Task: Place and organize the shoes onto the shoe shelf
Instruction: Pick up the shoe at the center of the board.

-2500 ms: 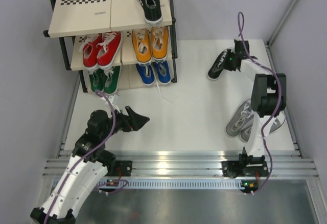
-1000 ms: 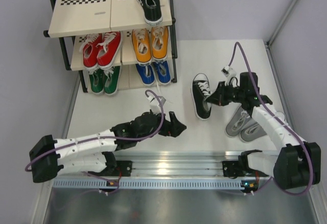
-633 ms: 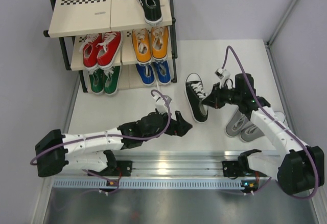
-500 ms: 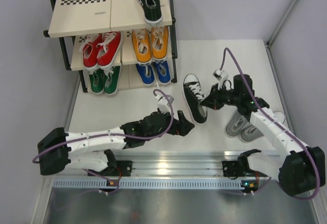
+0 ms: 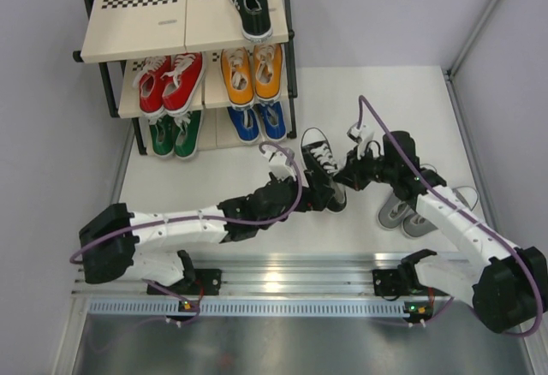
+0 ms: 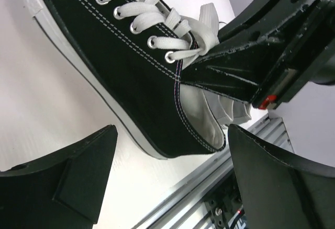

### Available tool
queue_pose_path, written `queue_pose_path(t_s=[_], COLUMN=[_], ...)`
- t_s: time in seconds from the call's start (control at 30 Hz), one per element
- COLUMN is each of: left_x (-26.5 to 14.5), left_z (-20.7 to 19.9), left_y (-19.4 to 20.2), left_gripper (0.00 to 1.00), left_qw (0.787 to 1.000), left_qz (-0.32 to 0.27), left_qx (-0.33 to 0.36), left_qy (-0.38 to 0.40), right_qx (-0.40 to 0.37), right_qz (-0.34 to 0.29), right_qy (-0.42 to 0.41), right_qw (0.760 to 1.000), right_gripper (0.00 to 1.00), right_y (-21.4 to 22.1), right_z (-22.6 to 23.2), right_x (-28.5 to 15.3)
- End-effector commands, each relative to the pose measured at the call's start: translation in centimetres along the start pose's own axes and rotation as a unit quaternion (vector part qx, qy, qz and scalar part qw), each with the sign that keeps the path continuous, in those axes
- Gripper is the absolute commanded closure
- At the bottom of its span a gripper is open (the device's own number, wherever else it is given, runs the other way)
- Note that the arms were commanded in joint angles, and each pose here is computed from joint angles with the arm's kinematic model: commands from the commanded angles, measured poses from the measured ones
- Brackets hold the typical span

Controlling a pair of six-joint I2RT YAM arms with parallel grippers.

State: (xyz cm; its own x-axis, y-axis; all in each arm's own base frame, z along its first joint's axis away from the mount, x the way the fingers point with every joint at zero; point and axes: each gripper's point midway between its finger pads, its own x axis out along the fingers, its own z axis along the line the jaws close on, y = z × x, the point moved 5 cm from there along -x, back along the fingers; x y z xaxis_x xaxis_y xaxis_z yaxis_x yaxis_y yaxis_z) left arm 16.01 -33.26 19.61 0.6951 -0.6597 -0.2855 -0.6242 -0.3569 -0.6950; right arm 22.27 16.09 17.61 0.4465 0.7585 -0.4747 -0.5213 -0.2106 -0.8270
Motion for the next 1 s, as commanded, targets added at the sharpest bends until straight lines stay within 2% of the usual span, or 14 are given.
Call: queue_pose_path(t_s=[0.0, 0.27, 0.5, 0.63, 0.67, 0.77, 0.97], left_x=[1.4, 3.9, 5.1, 6.0, 6.2, 6.4, 5.5], left_z=[-1.7, 0.1, 1.2, 1.4, 1.6, 1.9, 2.2], left_y=[-1.3, -0.2, -0.5, -0.1, 0.2, 0.5, 0.2], left_gripper=[0.09, 0.14, 0.31, 0.52, 0.66, 0.87, 1.0], left_qw=[1.0, 0.996, 0.987, 0.984, 0.983, 0.98, 0.972], left_qz=[-0.029, -0.023, -0.039, -0.031, -0.026, -0.02, -0.009], left_qx=[-0.01, 0.055, 0.113, 0.134, 0.142, 0.164, 0.214], left_qy=[0.0, -0.071, -0.11, -0.112, -0.112, -0.111, -0.096], right_qx=[-0.077, -0.082, -0.084, -0.087, -0.088, -0.093, -0.109], right_qz=[-0.074, -0.076, -0.076, -0.078, -0.077, -0.078, -0.071], right_qy=[-0.005, -0.008, -0.02, -0.019, -0.018, -0.018, -0.052], right_qw=[0.994, 0.994, 0.993, 0.993, 0.993, 0.992, 0.99], right_gripper=[1.0, 1.0, 1.0, 1.0, 1.0, 1.0, 1.0], right_y=[-3.5, -3.5, -3.4, -3.5, -3.5, -3.5, -3.1], right_z=[0.8, 1.1, 1.4, 1.5, 1.5, 1.6, 2.6], right_x=[-0.4, -0.5, -0.5, -0.6, -0.6, -0.8, -1.4])
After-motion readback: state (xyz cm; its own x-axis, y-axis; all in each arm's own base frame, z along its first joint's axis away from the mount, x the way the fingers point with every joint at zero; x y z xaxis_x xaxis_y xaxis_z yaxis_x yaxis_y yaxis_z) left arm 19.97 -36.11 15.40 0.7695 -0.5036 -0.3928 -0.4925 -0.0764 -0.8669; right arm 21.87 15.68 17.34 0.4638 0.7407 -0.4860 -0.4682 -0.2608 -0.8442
